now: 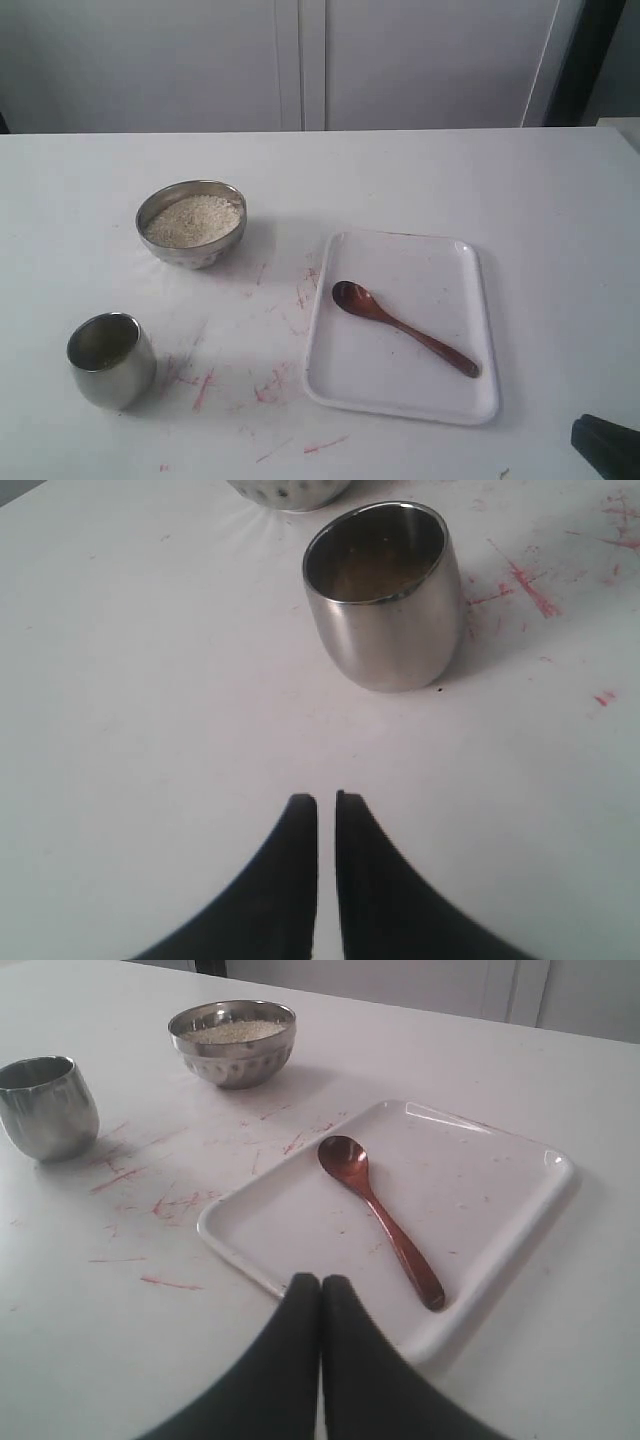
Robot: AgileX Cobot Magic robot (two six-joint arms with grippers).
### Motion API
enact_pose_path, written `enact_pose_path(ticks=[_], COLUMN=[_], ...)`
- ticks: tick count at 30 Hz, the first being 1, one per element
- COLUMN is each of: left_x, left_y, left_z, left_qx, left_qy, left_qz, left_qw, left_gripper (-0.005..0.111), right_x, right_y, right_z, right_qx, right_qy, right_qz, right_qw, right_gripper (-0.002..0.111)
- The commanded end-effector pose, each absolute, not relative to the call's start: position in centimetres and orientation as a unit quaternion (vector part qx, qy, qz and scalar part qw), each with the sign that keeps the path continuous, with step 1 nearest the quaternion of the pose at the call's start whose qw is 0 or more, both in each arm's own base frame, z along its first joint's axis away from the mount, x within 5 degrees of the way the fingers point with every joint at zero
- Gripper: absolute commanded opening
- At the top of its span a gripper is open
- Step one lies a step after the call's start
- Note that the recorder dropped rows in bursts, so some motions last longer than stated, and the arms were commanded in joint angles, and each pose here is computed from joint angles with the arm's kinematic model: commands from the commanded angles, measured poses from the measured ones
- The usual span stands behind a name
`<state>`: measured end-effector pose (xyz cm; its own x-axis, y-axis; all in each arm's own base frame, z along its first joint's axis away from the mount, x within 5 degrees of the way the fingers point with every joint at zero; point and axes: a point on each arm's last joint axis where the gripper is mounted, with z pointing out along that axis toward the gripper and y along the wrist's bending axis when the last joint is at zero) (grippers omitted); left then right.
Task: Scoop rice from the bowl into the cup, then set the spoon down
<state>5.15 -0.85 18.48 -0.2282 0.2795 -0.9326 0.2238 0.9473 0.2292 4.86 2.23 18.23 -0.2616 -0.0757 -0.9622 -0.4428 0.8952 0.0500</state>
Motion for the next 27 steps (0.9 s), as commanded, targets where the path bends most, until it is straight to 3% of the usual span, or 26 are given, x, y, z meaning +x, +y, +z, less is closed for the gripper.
enact_pose_path(ticks=[1,14,27], left_x=[5.1,5.1,5.1], left_y=[-0.8,-0.8,-0.8], left_z=[17.9,17.9,17.9], left_qx=[0.162,0.162,0.162], left_qy=[0.795,0.795,0.795], left_qz=[0.020,0.020,0.020], left_qw=[0.584,0.584,0.584], left_gripper=[0.014,0.014,0.014], right_x=[4.9,4.9,5.3], right_y=[2.2,2.1,0.6], right_z=[18.2,18.2,18.2], right_qx=[-0.172,-0.165,-0.052], right_qy=[0.774,0.776,0.792], right_qz=[0.152,0.146,0.061], right_qw=[0.590,0.591,0.606], right_gripper=[0.000,0.000,0.000])
